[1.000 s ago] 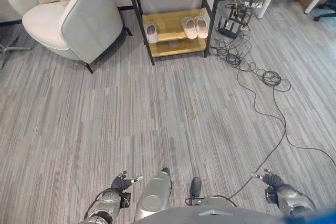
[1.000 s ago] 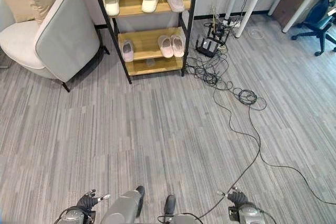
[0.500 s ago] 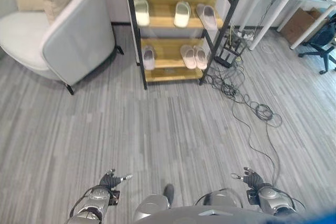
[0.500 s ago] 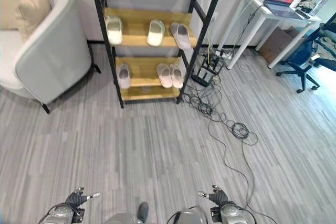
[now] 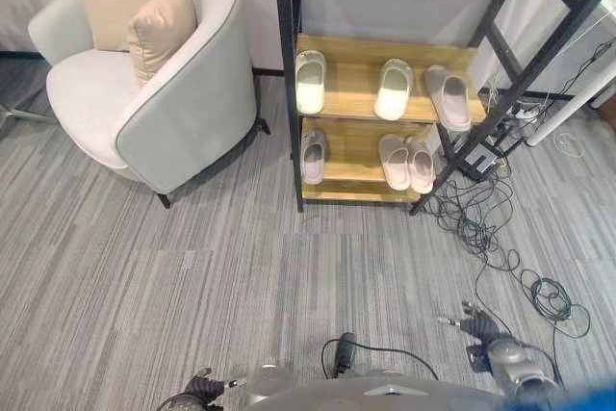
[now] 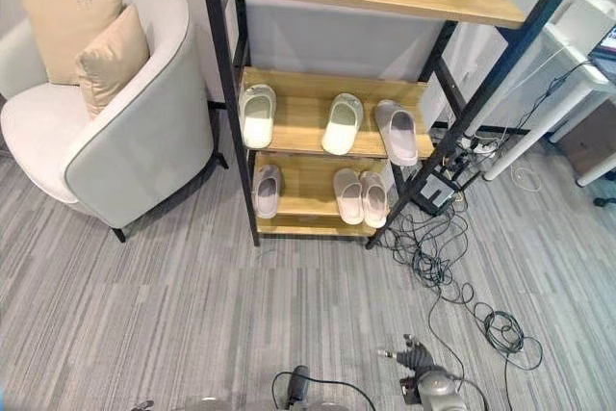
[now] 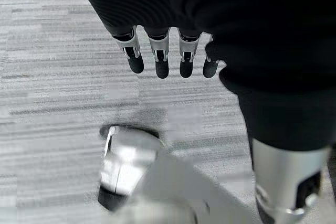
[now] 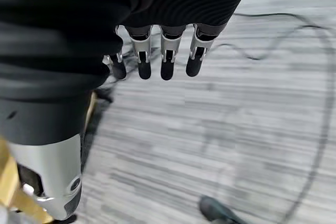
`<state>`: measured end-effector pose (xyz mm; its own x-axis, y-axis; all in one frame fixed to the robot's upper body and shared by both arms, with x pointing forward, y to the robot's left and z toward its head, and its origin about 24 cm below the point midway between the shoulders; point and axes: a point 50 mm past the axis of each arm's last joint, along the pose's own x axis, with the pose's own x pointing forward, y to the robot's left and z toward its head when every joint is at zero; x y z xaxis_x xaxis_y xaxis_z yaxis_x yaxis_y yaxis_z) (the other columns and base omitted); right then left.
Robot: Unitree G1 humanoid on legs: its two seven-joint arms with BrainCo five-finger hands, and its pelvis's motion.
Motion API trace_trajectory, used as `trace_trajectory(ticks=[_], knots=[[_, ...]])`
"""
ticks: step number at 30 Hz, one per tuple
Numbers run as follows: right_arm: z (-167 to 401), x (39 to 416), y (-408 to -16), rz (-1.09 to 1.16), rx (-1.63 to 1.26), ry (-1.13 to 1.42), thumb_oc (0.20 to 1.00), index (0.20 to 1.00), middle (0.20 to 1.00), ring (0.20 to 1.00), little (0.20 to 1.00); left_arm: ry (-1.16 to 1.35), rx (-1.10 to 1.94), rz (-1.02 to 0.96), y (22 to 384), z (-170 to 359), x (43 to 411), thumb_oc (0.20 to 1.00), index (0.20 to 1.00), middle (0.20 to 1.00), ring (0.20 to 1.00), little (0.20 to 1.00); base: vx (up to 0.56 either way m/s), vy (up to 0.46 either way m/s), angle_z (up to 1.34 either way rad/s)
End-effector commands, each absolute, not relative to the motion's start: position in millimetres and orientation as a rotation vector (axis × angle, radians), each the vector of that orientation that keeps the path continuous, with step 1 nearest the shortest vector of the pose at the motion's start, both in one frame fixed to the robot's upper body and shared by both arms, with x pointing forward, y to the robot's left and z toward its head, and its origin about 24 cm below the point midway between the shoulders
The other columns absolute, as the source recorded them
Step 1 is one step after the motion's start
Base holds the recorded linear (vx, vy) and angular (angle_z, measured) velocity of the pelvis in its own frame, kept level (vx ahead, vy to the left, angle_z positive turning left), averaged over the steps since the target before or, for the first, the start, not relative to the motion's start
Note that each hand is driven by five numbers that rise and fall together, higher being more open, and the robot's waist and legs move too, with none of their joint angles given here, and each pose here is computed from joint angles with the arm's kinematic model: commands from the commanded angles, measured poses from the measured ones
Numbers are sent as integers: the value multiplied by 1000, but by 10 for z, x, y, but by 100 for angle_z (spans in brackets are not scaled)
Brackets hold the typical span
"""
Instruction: Arrange the slippers neatly on the shoe rack.
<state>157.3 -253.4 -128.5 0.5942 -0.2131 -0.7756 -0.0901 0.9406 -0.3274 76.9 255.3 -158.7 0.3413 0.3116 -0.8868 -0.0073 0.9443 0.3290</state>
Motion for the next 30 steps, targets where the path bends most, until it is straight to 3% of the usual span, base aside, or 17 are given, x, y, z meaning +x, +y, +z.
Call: trace_trajectory(ticks=[1, 7, 8, 10, 17, 30], knots=[[-1253, 1595, -2645, -130, -378, 929, 1000, 1000, 1000, 1000, 1000, 1105, 347, 208, 2614, -1491, 1072, 1000, 1000, 1000, 1000, 1000, 132, -1, 87], [-1239, 1707, -2527, -87, -414, 899, 1000, 1000, 1000, 1000, 1000, 1129, 331, 224, 2599, -1515, 1014, 1000, 1000, 1000, 1000, 1000, 143, 110, -24], [-1271, 1687, -2442, -55, -422, 903, 1000, 1000, 1000, 1000, 1000, 1195, 351, 253, 2685, -1538, 821, 1000, 1000, 1000, 1000, 1000, 261, 190, -138], [-1309, 1653, -2363, -26, -427, 917, 1000, 1000, 1000, 1000, 1000, 1202, 364, 264, 2725, -1532, 783, 1000, 1000, 1000, 1000, 1000, 246, 222, -51], [-1303, 1716, -2217, 36, -459, 887, 1000, 1000, 1000, 1000, 1000, 1149, 393, 280, 2763, -1481, 935, 1000, 1000, 1000, 1000, 1000, 18, 104, -13], [-1203, 1846, -2246, 71, -529, 813, 1000, 1000, 1000, 1000, 1000, 1127, 401, 248, 2640, -1510, 962, 1000, 1000, 1000, 1000, 1000, 84, -196, 6]])
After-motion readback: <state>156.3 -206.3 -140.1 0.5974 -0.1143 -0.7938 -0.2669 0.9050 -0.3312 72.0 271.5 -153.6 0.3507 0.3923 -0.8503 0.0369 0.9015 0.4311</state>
